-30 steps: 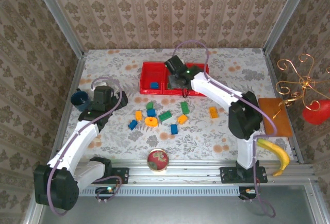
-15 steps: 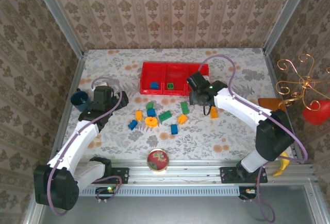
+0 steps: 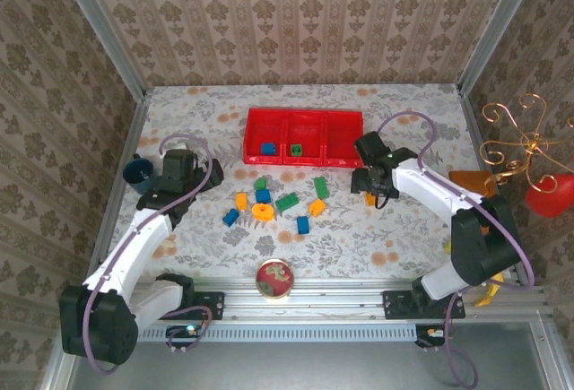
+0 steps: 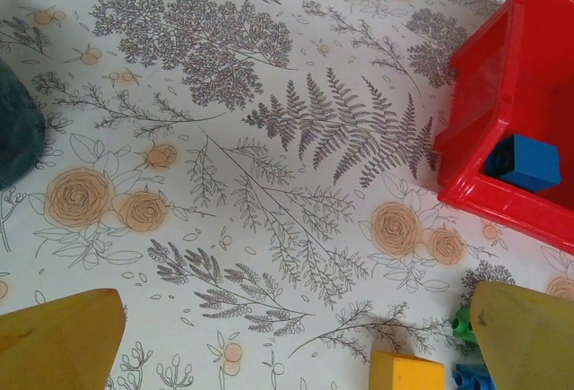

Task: Sort the legos into containers by color
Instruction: Pick up the lego from the middle-right of the table.

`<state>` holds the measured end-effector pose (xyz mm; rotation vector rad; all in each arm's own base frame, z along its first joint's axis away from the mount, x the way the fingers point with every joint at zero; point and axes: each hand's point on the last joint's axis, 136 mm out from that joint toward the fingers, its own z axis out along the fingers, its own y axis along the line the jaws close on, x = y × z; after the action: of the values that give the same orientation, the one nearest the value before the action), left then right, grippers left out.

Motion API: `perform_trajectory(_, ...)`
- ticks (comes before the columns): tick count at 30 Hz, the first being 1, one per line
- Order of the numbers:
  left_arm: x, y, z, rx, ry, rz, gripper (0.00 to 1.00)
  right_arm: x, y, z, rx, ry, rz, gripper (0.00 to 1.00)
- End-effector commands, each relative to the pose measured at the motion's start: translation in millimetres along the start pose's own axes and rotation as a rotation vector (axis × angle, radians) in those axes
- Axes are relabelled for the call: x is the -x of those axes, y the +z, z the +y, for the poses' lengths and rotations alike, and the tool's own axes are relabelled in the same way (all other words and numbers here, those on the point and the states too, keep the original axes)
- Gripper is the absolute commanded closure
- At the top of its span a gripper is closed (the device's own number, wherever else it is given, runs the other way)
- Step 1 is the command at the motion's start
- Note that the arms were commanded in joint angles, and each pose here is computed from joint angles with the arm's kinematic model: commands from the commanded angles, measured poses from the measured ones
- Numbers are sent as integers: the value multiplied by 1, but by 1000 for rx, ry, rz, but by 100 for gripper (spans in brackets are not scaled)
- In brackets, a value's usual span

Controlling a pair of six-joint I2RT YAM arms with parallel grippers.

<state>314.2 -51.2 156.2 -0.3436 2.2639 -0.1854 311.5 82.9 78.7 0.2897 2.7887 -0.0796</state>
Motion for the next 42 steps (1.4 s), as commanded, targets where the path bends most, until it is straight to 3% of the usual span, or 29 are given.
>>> perform_trajectory(1,-2,1,0,-6,10,12,0,-3,14,-1,0,-17,54,22)
perform_trajectory(16,-4,3,0,-4,7,21,0,-3,55,7,9,-62,145,30)
perform_trajectory(33,-6,4,2,-1,3,24,0,-10,60,14,52,-42,176,65)
perform_trajectory(42,-7,5,2,-2,1,24,0,2,38,21,85,-27,111,73)
